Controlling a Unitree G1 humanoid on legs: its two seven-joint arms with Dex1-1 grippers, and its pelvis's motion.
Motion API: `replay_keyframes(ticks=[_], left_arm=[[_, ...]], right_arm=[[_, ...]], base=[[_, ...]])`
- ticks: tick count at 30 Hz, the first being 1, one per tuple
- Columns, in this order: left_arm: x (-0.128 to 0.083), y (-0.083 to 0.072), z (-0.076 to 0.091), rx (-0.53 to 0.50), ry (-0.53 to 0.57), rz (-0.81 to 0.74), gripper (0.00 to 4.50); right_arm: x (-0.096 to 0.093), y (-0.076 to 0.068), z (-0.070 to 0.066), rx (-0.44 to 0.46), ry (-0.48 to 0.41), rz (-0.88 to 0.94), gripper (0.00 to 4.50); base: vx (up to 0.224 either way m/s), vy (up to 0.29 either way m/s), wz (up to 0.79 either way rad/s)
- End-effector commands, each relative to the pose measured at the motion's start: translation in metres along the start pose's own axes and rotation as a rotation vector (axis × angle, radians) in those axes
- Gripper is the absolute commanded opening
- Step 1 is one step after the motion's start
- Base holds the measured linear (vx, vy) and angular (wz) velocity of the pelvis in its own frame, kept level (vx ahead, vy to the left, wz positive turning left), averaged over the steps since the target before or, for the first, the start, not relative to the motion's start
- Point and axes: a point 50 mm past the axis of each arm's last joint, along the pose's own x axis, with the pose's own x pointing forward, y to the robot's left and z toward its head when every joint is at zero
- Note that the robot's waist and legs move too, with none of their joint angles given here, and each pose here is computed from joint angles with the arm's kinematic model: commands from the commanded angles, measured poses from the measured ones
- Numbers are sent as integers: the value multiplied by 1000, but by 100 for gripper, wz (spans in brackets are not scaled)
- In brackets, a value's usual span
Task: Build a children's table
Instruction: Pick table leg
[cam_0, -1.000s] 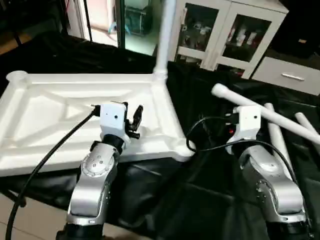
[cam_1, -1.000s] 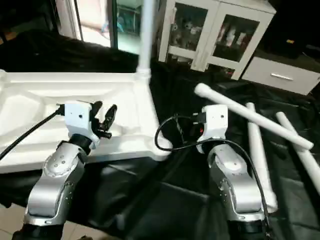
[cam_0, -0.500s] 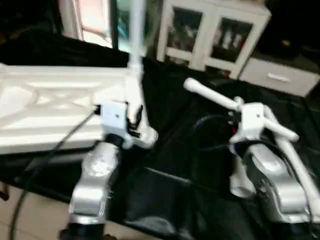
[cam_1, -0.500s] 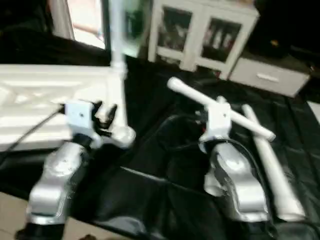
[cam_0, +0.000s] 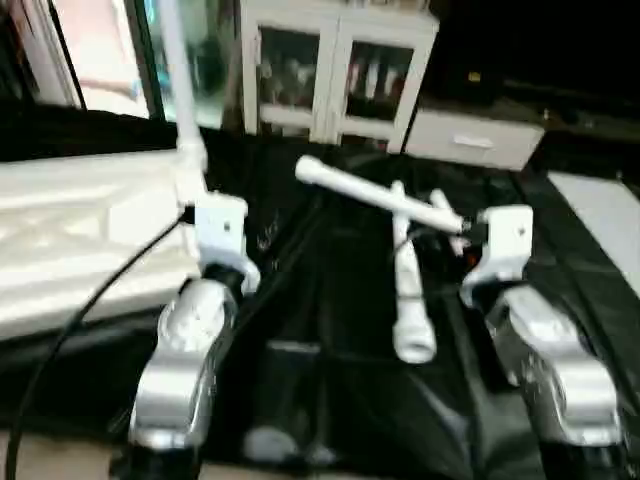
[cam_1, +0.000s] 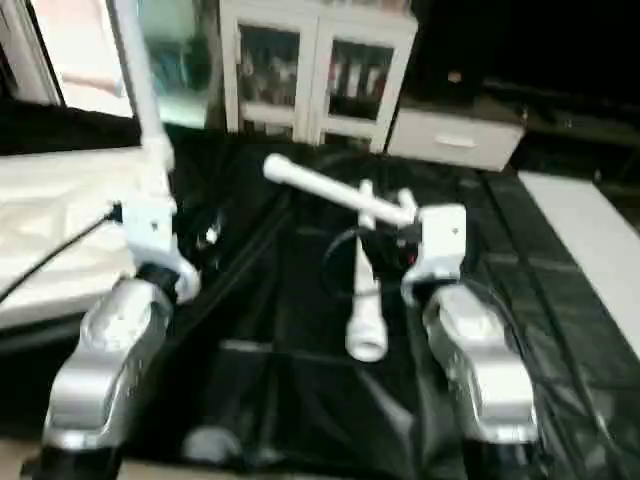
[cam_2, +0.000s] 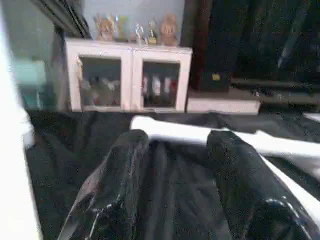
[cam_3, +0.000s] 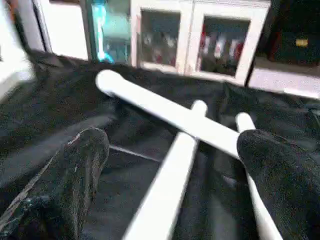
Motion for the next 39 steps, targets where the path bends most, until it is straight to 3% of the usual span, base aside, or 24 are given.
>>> replay_keyframes(ticks=[1,8,15,17,20,24,29,31,34,39], left_arm=[[0,0,5,7,-22,-9,234],[-9,-6,-1,20,0,-61,234],[-18,-22,-6,27,21,-206,234],[-18,-24,-7,26,27,-230,234],[-19,-27,-8,19,42,-273,234],[-21,-30,-7,28,52,-323,234],[-23,-25,-4,5,53,-329,234],[-26,-23,-3,13,68,-353,234],[-33,-25,-1,-3,87,-433,234],[-44,-30,5,-10,113,-536,234]], right_arm=[[2,1,7,3,-22,13,450],[1,2,9,11,-39,35,450],[9,-7,25,2,-98,62,450],[14,-12,29,-30,-89,81,450],[26,-25,30,-145,8,138,450],[49,-59,42,-317,78,161,450],[61,-63,44,-385,147,320,450],[66,-66,42,-472,221,400,450],[72,-68,42,-496,286,475,450],[81,-73,50,-581,281,390,450]], base=[[175,-94,28],[151,-2,5],[-111,72,-2],[-95,-22,6],[-96,-17,2],[-85,-4,0],[-70,4,-5],[-61,-4,-5],[-85,-41,3],[-74,-166,22]])
